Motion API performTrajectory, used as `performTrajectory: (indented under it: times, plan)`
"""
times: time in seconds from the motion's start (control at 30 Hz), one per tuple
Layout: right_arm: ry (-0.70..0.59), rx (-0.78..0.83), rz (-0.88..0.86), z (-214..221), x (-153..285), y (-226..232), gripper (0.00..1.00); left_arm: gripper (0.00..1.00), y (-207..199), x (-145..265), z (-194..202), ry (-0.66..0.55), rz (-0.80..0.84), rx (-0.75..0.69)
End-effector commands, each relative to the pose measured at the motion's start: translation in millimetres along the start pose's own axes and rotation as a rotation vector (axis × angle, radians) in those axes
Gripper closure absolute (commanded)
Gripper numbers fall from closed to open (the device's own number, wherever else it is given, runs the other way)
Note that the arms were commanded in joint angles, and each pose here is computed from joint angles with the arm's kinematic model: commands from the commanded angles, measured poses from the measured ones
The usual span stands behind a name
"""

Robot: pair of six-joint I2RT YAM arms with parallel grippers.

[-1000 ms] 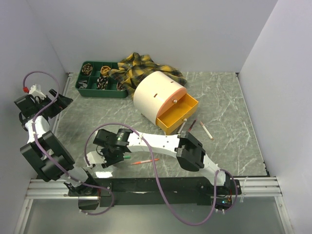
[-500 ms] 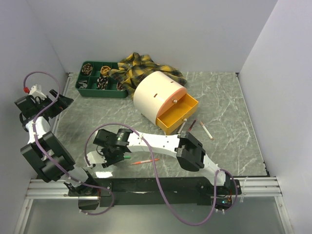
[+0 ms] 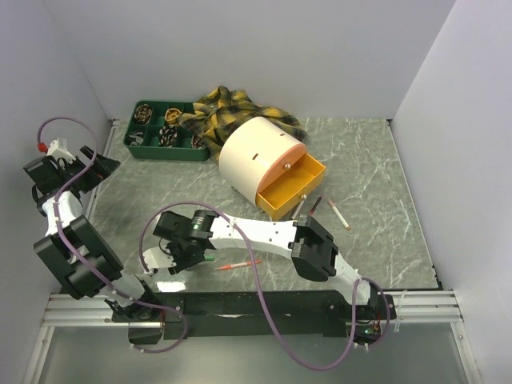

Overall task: Sort the stationery into containers
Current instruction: Close the stationery at the center of the board.

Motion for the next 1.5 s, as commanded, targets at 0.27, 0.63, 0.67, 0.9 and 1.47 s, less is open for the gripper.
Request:
performTrajectory:
  times: [0.27, 0.63, 0.67, 0.9, 1.47]
  plan:
    - [-0.090, 0.045, 0.068, -22, 31, -14, 0.96, 0.01, -9, 8, -8, -0.052, 0.015, -0.045]
    - [-0.083, 0.055, 0.041, -25, 19, -12, 0.96, 0.01, -8, 7, -12, -0.051, 0.008, -0.059]
    - [-0.079, 0.055, 0.038, -24, 18, -12, 0.96, 0.01, -8, 7, -12, -0.051, 0.009, -0.062]
    - [-0.067, 0.040, 0.009, -18, 8, -6, 0.96, 0.01, -6, 5, -12, -0.048, 0.010, -0.059]
    - [-0.076, 0.013, -0.017, -16, -16, -3, 0.96, 0.01, -2, 3, -13, -0.039, -0.002, -0.074]
Point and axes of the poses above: each gripper's point midway between its finger pads, its own x axis back along the fingers, its own y axis along the line the jaws close on, z = x × y, the point moved 8 cm from there along x, back along the fingers, and after that the axes turned 3 degrees about -x, right-handed, at the moved point
